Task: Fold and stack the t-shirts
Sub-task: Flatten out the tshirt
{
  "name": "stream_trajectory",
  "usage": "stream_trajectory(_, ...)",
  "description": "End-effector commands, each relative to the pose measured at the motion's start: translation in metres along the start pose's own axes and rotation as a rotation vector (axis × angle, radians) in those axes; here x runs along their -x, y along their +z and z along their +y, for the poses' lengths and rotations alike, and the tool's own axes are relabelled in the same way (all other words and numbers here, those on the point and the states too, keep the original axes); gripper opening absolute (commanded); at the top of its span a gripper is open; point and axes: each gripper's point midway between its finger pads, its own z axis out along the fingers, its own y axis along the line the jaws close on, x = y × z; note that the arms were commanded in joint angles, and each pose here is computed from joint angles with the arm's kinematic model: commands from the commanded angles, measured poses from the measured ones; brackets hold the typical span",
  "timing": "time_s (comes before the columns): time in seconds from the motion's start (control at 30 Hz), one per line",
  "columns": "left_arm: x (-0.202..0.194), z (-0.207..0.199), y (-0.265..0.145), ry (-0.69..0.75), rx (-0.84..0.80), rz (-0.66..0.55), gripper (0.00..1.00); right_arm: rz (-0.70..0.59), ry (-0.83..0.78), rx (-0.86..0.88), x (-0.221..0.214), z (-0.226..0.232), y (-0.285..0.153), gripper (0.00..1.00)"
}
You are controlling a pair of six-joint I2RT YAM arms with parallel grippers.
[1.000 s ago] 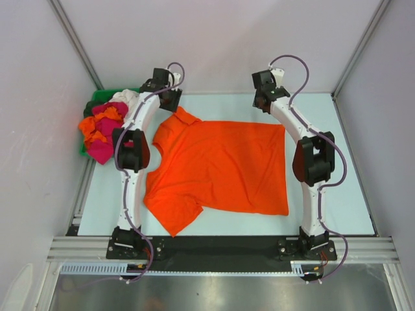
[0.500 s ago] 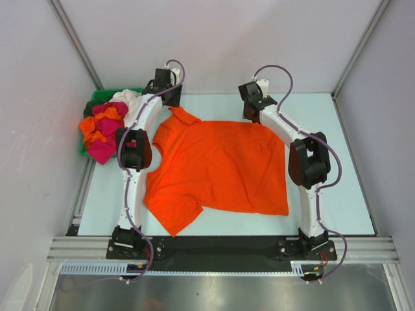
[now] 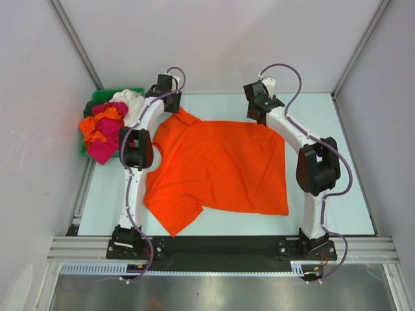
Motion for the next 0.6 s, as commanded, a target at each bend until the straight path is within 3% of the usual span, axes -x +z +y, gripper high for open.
stream_trajectory(0.0,0.017,0.011,-0.005,-0.001,0.032,-0.043,0.52,-0.052,0.042,0.008,0.015,-0.001,-0.015,0.53)
stream_trajectory(0.33,0.031,0.012,-0.001,0.017,0.038,-0.095,0.5,-0.038,0.038,0.004,0.007,-0.002,-0.016,0.52)
stream_trajectory(0.57,0.024,0.006,0.004,0.029,0.017,-0.077,0.29,-0.026,0.038,0.005,0.002,-0.002,-0.014,0.52)
